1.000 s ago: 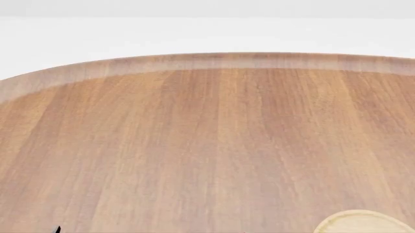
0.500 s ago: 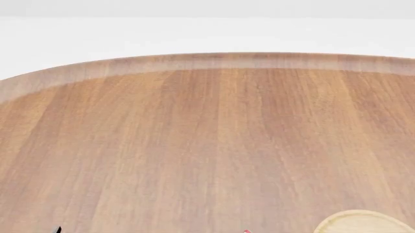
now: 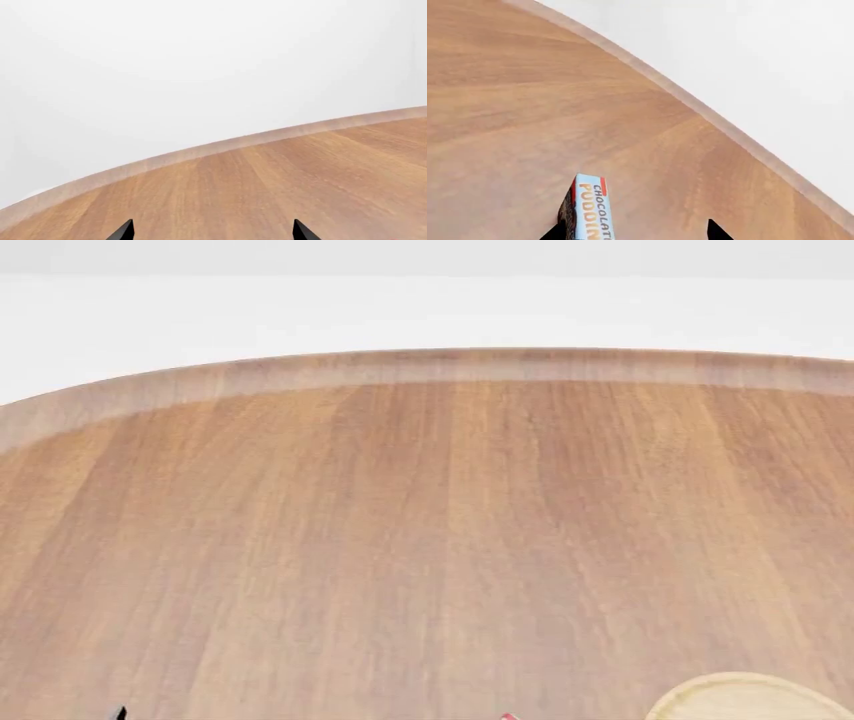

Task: Put the chocolate pudding to the left of the plate.

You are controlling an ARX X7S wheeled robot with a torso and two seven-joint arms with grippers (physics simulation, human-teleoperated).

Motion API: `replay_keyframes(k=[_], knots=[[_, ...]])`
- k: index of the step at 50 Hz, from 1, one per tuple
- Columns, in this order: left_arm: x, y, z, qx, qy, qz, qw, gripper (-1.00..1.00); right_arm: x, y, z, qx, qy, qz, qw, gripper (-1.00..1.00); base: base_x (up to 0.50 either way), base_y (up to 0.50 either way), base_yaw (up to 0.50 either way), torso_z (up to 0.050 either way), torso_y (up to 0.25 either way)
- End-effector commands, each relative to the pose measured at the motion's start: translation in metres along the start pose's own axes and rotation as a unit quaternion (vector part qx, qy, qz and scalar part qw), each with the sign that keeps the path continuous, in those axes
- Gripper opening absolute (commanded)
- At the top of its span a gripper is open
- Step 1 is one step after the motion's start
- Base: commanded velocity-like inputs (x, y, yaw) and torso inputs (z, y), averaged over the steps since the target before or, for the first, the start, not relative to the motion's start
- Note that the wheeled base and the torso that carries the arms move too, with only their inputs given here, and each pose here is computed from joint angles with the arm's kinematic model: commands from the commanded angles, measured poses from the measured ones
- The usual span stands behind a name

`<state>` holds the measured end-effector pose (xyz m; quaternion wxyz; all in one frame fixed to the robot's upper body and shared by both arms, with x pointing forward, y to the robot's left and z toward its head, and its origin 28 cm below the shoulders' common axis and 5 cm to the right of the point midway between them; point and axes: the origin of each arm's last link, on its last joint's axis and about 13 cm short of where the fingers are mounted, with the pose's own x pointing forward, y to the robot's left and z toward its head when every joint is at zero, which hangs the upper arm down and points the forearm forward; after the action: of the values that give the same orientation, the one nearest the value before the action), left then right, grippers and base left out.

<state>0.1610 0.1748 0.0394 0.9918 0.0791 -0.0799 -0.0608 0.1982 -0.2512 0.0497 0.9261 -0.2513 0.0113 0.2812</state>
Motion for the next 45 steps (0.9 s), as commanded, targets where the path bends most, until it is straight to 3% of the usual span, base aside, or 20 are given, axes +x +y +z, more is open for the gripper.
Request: replay_keyframes(k=[1,5,10,15,16,17,18,22,25,27,28,31,34,36,37,39,42,45], knots=[[0.000,0.001,0.001,-0.001,-0.001,0.002,1.000,1.00,-0.014,0.008,0.059,-0.043,-0.063,-0.076,0.994,1.00,0.00,0.00,0.00,0.000,0.000],[0.000,0.002,0.002,-0.001,-0.003,0.004,1.000,1.00,-0.017,0.022,0.073,-0.057,-0.082,-0.105,0.990,1.00,0.00,0.00,0.00,0.000,0.000],[-0.001,0.003,0.005,0.002,-0.011,0.012,1.000,1.00,-0.016,0.038,0.087,-0.098,-0.086,-0.195,0.972,1.00,0.00,0.00,0.00,0.000,0.000],[-0.002,0.004,0.006,0.005,-0.017,0.016,1.000,1.00,-0.008,0.055,0.095,-0.138,-0.089,-0.281,0.946,1.00,0.00,0.00,0.00,0.000,0.000],[-0.003,0.004,0.008,0.009,-0.021,0.021,1.000,1.00,-0.005,0.061,0.096,-0.167,-0.092,-0.316,0.929,1.00,0.00,0.00,0.00,0.000,0.000],[-0.004,0.004,0.008,0.012,-0.025,0.024,0.999,1.00,-0.004,0.064,0.096,-0.167,-0.090,-0.317,0.929,1.00,0.00,0.00,0.00,0.000,0.000],[-0.005,0.004,0.010,0.013,-0.030,0.027,0.999,1.00,-0.001,0.071,0.095,-0.189,-0.097,-0.335,0.918,1.00,0.00,0.00,0.00,0.000,0.000],[-0.005,0.006,0.012,0.014,-0.044,0.042,0.998,1.00,0.019,0.092,0.084,-0.172,-0.104,-0.347,0.916,1.00,0.00,0.00,0.00,0.000,0.000],[-0.005,0.006,0.012,0.025,-0.051,0.052,0.997,1.00,0.035,0.104,0.076,-0.164,-0.117,-0.372,0.906,1.00,0.00,0.00,0.00,0.000,0.000],[-0.006,0.007,0.014,0.025,-0.059,0.060,0.996,1.00,0.034,0.109,0.082,-0.136,-0.133,-0.387,0.902,1.00,0.00,0.00,0.00,0.000,0.000],[-0.007,0.008,0.017,0.023,-0.070,0.070,0.995,1.00,0.031,0.112,0.086,-0.137,-0.148,-0.402,0.893,1.00,0.00,0.00,0.00,0.000,0.000],[-0.012,0.010,0.024,0.027,-0.097,0.084,0.991,1.00,0.023,0.116,0.092,-0.095,-0.162,-0.418,0.889,1.00,0.00,0.00,0.00,0.000,0.000],[-0.022,0.011,0.036,0.030,-0.143,0.097,0.984,1.00,0.009,0.125,0.100,-0.074,-0.194,-0.428,0.879,1.00,0.00,0.00,0.00,0.000,0.000],[-0.023,0.011,0.038,0.028,-0.149,0.098,0.984,1.00,0.007,0.126,0.101,-0.074,-0.203,-0.432,0.876,1.00,0.00,0.00,0.00,0.000,0.000],[-0.032,0.012,0.049,0.030,-0.199,0.115,0.973,1.00,-0.001,0.135,0.109,-0.057,-0.235,-0.429,0.870,1.00,0.00,0.00,0.00,0.000,0.000],[-0.038,0.012,0.054,0.025,-0.218,0.119,0.968,1.00,-0.006,0.140,0.112,-0.058,-0.250,-0.427,0.867,1.00,0.00,0.00,0.00,0.000,0.000],[-0.055,0.014,0.071,0.000,-0.267,0.122,0.956,1.00,-0.020,0.148,0.123,-0.039,-0.286,-0.439,0.851,1.00,0.00,0.00,0.00,0.000,0.000],[-0.065,0.014,0.077,0.002,-0.296,0.137,0.945,1.00,-0.028,0.151,0.128,-0.029,-0.305,-0.446,0.841,1.00,0.00,0.00,0.00,0.000,0.000]])
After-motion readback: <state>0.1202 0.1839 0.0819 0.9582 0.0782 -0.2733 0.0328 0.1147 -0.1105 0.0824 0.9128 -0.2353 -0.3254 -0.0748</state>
